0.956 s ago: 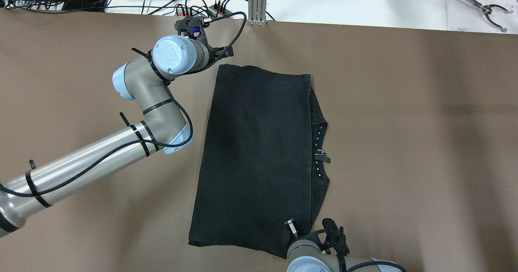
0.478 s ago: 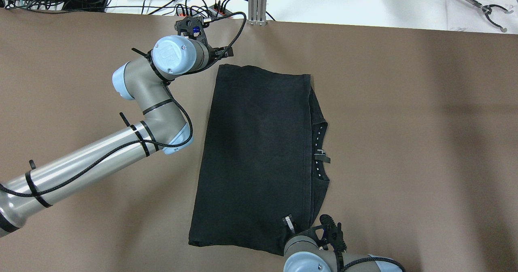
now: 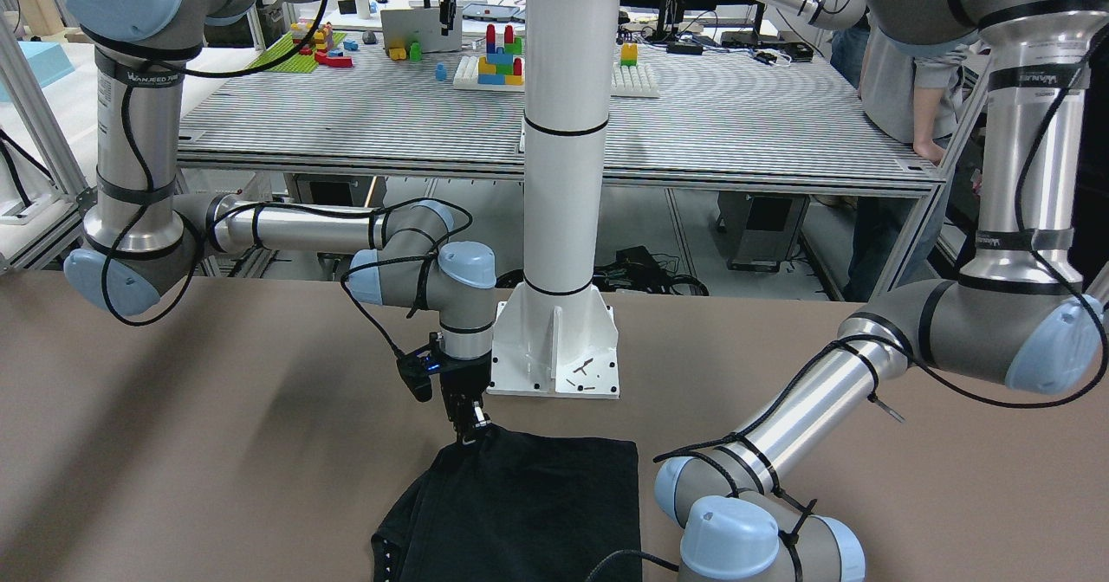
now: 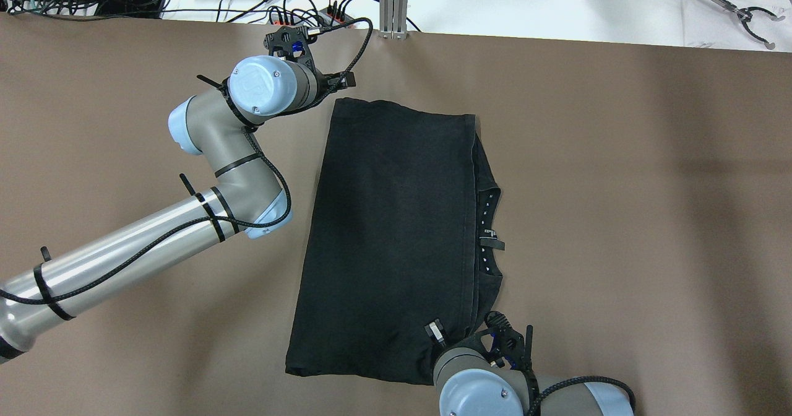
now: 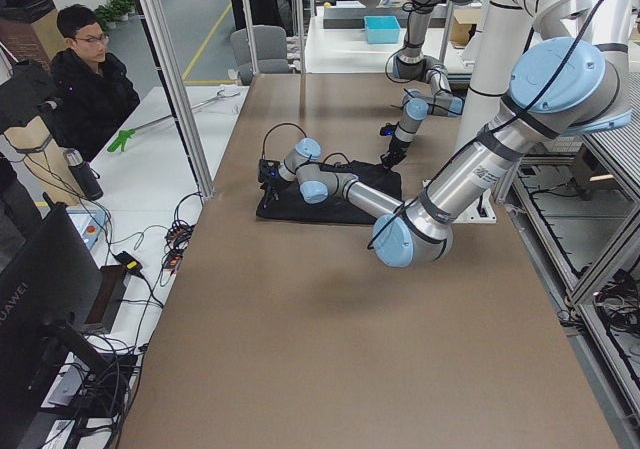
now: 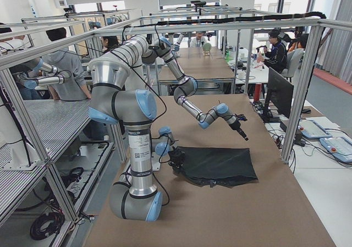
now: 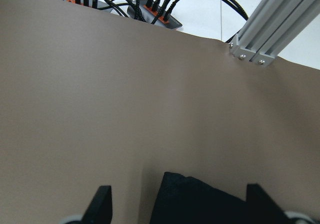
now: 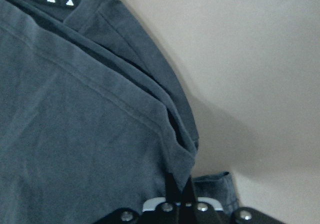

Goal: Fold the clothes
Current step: 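Grasp the shirt's near corners with both grippers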

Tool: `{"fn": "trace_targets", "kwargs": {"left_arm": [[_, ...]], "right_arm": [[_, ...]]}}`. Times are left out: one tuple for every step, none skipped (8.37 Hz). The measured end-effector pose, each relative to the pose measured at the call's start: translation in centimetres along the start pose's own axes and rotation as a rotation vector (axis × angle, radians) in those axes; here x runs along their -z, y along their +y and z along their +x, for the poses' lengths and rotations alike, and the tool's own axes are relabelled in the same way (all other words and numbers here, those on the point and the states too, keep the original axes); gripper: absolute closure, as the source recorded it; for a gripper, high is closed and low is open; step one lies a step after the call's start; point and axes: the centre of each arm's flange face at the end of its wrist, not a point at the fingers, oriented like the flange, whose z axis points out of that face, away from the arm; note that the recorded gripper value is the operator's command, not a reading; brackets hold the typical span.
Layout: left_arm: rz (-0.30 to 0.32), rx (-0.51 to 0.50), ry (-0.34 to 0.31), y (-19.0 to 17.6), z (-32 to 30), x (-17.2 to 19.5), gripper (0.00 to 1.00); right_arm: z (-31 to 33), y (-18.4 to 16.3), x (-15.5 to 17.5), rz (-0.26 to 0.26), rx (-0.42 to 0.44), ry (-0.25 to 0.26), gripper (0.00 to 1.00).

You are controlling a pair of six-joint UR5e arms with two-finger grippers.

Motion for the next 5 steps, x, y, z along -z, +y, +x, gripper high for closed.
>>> {"fn": "trace_targets", "kwargs": {"left_arm": [[-0.011,0.035,0.024,1.3,-0.6,1.2,0.05],[-0.030,0.087,0.063,3.5,-1.5,3.3,0.05],[-0.061,0.154,0.103,6.7,-2.9,6.0,0.06],[-0.112,0.213,0.134,11.2,-4.6,9.3,0.06],[-0.155,0.264,0.148,15.9,-6.6,13.2,0.06]], "right_arm": [[0.0,-0.3,0.8,-0.018,0.010,0.000,1.00],[0.4,-0.7,1.2,-0.025,0.019,0.002,1.00],[0.6,-1.1,1.6,-0.031,0.025,0.001,1.00],[0.9,-1.4,1.8,-0.034,0.029,0.001,1.00],[1.0,-1.5,2.0,-0.045,0.029,-0.007,1.00]]}}
